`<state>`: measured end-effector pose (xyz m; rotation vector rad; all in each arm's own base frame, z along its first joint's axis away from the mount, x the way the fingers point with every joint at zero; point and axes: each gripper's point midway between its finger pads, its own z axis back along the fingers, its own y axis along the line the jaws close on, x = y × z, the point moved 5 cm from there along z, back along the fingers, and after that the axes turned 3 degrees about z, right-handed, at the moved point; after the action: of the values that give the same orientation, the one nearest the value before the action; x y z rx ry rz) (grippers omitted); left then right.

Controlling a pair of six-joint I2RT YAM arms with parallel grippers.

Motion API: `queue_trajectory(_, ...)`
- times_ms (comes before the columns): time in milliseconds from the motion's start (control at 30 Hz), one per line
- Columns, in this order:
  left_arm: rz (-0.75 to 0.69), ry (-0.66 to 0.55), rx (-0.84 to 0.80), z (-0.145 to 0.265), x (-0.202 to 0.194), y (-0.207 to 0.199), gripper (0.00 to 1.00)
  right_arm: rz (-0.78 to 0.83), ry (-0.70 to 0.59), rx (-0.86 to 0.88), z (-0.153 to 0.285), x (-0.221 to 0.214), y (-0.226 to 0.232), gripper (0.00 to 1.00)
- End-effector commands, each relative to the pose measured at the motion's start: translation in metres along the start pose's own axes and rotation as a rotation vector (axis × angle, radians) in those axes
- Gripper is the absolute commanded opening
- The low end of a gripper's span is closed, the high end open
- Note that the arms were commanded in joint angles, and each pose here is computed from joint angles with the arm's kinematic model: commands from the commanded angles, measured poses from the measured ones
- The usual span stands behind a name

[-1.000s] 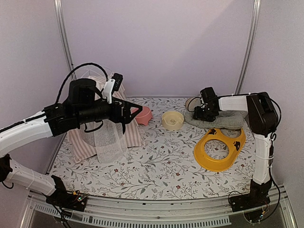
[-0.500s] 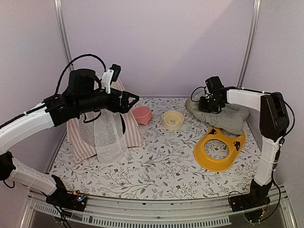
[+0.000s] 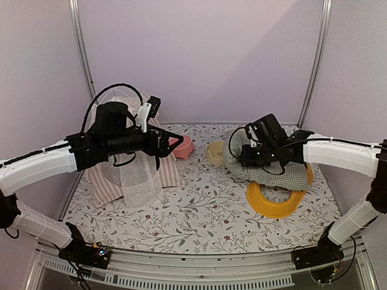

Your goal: Set up the pet tent

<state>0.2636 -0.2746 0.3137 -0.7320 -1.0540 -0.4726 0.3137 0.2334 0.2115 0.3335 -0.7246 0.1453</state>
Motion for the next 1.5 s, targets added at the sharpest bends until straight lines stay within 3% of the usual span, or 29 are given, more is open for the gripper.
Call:
queue_trajectory(0,0.027,0.010,-0.027,-0.008,-0.014,-0.001,0.99,-0.041,0.032,0.109,-0.004,-0.039,0.039,0.08)
queue_trajectory(167,0.048,0.037,-0.014,-0.010,-0.027,0.003,0.99,-0.054,0.024,0.067,0.005,-0.045,0.028,0.45)
queue_trajectory(267,0.069,0.071,-0.003,-0.012,-0.043,0.007,0.99,-0.062,-0.012,0.015,0.022,-0.040,0.007,0.78)
queue_trajectory(400,0.100,0.121,0.017,-0.017,-0.067,0.011,0.99,-0.149,-0.054,-0.136,0.040,-0.043,-0.047,0.98)
queue_trajectory(767,0.095,0.233,0.020,-0.052,-0.106,0.003,0.99,-0.346,-0.166,-0.295,0.082,-0.052,-0.119,0.99)
queue_trajectory(1467,0.068,0.430,0.092,-0.166,-0.141,0.018,0.99,-0.354,-0.181,-0.221,0.051,-0.053,-0.158,0.99)
